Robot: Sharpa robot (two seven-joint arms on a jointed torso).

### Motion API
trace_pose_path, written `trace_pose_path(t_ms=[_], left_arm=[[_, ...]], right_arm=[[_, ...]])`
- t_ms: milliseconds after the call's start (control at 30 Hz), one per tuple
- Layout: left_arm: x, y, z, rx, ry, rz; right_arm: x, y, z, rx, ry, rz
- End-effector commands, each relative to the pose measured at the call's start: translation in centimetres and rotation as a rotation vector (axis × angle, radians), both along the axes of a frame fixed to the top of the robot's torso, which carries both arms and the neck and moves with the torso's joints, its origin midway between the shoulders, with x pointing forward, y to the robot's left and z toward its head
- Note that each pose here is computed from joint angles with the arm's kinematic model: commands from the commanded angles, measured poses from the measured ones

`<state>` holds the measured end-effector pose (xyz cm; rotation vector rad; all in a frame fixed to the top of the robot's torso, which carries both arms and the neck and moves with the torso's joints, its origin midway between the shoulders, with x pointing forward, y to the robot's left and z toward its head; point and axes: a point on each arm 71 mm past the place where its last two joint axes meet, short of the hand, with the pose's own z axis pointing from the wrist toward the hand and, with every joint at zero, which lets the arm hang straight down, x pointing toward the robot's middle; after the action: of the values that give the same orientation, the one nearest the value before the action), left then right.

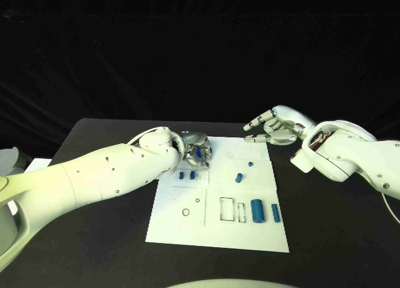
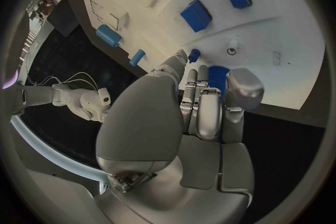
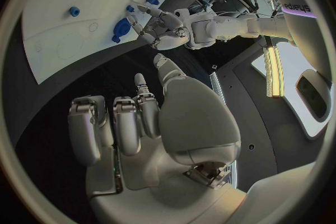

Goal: Assemble the parts on the task board

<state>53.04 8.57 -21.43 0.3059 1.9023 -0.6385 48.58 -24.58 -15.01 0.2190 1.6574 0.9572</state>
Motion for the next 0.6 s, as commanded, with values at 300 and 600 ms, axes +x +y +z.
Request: trace_pose_path(t_ms=[300, 600], left_arm=[[0.26, -0.27, -0.67, 0.040, 0.004, 0.008], [0.13, -0.57, -1.38, 0.047, 0.022, 0.007]], right_arm=[[-0.07, 0.28, -0.04, -0.001, 0.002, 0.018], [-0.08, 0.35, -0.05, -0.002, 0.003, 0.020]])
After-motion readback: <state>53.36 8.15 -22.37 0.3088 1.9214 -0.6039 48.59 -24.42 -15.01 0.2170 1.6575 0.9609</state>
